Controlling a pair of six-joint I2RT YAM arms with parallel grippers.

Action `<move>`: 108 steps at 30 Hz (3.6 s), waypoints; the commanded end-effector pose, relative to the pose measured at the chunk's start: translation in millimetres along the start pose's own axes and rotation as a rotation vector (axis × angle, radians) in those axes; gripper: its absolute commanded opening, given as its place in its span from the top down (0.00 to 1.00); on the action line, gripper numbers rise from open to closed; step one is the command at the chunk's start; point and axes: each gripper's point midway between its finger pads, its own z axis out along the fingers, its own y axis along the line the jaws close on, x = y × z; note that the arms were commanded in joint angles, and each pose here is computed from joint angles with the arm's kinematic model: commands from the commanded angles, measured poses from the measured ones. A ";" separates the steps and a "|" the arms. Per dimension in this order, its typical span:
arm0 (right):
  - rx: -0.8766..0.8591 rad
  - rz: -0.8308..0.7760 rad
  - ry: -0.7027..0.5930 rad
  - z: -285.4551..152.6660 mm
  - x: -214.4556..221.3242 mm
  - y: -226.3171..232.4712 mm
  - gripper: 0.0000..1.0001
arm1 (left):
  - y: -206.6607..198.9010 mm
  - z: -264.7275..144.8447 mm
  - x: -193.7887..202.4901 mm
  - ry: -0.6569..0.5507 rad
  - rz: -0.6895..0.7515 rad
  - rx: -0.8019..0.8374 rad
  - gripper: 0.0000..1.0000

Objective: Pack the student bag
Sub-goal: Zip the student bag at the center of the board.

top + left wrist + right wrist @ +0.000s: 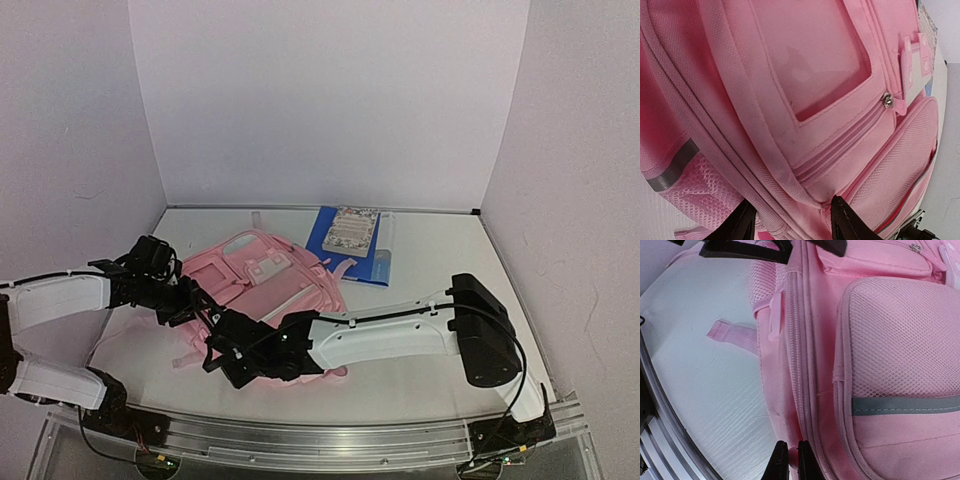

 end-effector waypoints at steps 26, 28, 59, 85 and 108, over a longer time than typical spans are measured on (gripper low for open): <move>0.030 -0.058 0.032 14.6 17.8 -8.6 1.00 | 15.9 14.5 -9.3 -0.033 0.002 -0.077 0.95; 0.009 -0.048 0.021 5.6 12.7 -6.4 1.00 | 16.4 14.5 -13.5 -0.041 0.017 -0.087 0.99; -0.094 0.170 -0.162 -74.6 -0.2 36.8 1.00 | -49.7 -13.6 -129.1 -0.195 0.245 0.065 0.41; -0.164 0.220 -0.328 -114.5 -47.7 42.2 1.00 | -7.1 2.9 -7.3 0.037 0.006 0.007 0.83; -0.013 0.151 -0.210 -102.3 29.0 23.4 1.00 | -32.7 -8.7 -80.8 -0.084 0.121 0.038 1.00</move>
